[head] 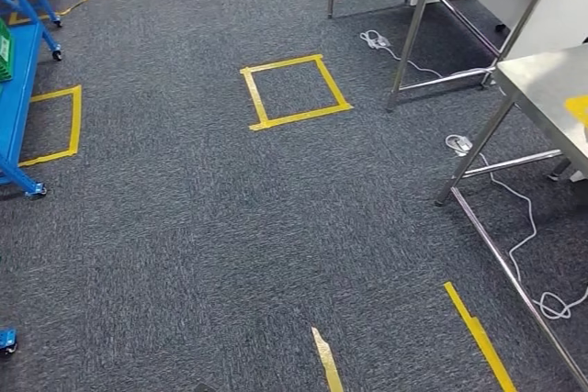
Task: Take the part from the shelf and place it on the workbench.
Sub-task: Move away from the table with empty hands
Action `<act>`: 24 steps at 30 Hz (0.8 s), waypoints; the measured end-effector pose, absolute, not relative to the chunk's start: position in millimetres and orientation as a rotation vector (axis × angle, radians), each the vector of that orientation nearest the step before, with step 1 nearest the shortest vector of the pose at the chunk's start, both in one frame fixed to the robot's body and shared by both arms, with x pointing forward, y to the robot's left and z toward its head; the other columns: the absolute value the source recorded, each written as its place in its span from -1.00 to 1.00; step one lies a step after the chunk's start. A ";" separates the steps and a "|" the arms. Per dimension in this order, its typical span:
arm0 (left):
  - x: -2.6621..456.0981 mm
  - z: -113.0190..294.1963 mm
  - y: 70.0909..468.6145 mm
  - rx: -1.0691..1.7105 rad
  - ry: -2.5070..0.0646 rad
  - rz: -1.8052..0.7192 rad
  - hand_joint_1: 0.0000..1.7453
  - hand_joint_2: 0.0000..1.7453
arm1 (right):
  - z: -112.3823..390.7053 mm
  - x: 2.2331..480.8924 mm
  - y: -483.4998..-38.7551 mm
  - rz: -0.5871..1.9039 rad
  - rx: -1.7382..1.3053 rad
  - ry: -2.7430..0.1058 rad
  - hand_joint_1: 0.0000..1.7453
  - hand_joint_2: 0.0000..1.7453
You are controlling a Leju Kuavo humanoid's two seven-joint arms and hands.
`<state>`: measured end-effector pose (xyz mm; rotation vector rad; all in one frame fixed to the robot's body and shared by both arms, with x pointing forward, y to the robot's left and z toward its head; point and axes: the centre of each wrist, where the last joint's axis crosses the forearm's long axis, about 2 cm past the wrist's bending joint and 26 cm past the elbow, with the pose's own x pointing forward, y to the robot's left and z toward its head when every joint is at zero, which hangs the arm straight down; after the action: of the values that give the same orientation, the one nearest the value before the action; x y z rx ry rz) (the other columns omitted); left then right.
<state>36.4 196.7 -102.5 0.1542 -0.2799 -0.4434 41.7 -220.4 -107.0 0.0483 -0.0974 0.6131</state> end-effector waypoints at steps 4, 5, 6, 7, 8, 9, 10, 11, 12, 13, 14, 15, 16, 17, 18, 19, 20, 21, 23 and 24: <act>38.1 -102.3 196.2 0.145 -0.253 -0.460 -1.00 -1.00 | -107.3 39.2 -220.5 0.611 0.036 -0.080 -1.00 -1.00; 37.8 -102.5 196.6 0.145 -0.246 -0.465 -1.00 -1.00 | -107.4 38.3 -220.5 0.610 0.036 -0.078 -1.00 -1.00; 37.5 -102.6 197.1 0.147 -0.242 -0.470 -1.00 -1.00 | -107.5 37.4 -220.6 0.607 0.036 -0.079 -1.00 -1.00; 37.3 -102.7 197.6 0.150 -0.242 -0.474 -1.00 -1.00 | -107.6 36.8 -220.8 0.602 0.036 -0.082 -1.00 -1.00; 37.5 -102.7 198.0 0.154 -0.247 -0.481 -1.00 -1.00 | -107.6 36.4 -220.8 0.598 0.035 -0.085 -1.00 -1.00; 38.1 -102.7 198.6 0.160 -0.254 -0.492 -1.00 -1.00 | -107.6 36.4 -220.4 0.595 0.036 -0.087 -1.00 -1.00; 38.5 -102.8 199.5 0.169 -0.263 -0.512 -1.00 -1.00 | -107.5 36.7 -219.8 0.593 0.037 -0.088 -1.00 -1.00; 38.5 -103.0 200.9 0.179 -0.270 -0.538 -1.00 -1.00 | -107.3 37.1 -219.1 0.590 0.040 -0.088 -1.00 -1.00; 38.0 -103.3 202.4 0.187 -0.274 -0.563 -1.00 -1.00 | -107.2 37.7 -218.5 0.588 0.043 -0.089 -1.00 -1.00; 37.2 -103.7 204.3 0.193 -0.274 -0.585 -1.00 -1.00 | -107.0 38.1 -217.8 0.585 0.045 -0.091 -1.00 -1.00; 36.4 -104.1 205.9 0.194 -0.272 -0.596 -1.00 -1.00 | -106.9 38.2 -217.3 0.582 0.047 -0.097 -1.00 -1.00; 36.3 -104.4 207.6 0.192 -0.268 -0.601 -1.00 -1.00 | -106.9 38.3 -216.9 0.576 0.049 -0.105 -1.00 -1.00; 36.9 -104.6 209.2 0.189 -0.267 -0.609 -1.00 -1.00 | -106.8 38.2 -216.6 0.567 0.052 -0.113 -1.00 -1.00; 37.5 -104.9 210.7 0.185 -0.266 -0.620 -1.00 -1.00 | -106.9 38.0 -216.9 0.557 0.055 -0.118 -1.00 -1.00; 38.2 -105.1 212.2 0.181 -0.266 -0.632 -1.00 -1.00 | -107.0 37.9 -217.4 0.548 0.059 -0.119 -1.00 -1.00; 38.5 -105.3 213.6 0.177 -0.265 -0.645 -1.00 -1.00 | -107.1 37.8 -218.0 0.540 0.061 -0.118 -1.00 -1.00; 38.1 -105.6 214.8 0.173 -0.263 -0.656 -1.00 -1.00 | -107.1 38.1 -218.6 0.534 0.063 -0.117 -1.00 -1.00; 37.6 -105.8 215.4 0.168 -0.261 -0.665 -1.00 -1.00 | -107.1 38.8 -219.0 0.529 0.064 -0.115 -1.00 -1.00; 37.3 -106.0 216.3 0.163 -0.260 -0.687 -1.00 -1.00 | -107.0 40.6 -219.2 0.521 0.067 -0.117 -1.00 -1.00; 38.4 -105.9 216.6 0.164 -0.262 -0.701 -1.00 -1.00 | -106.9 41.0 -219.3 0.517 0.068 -0.122 -1.00 -1.00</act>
<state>38.4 216.6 -105.9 0.1639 -0.2620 -0.7010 41.0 -219.3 -106.9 0.0682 -0.1217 0.5174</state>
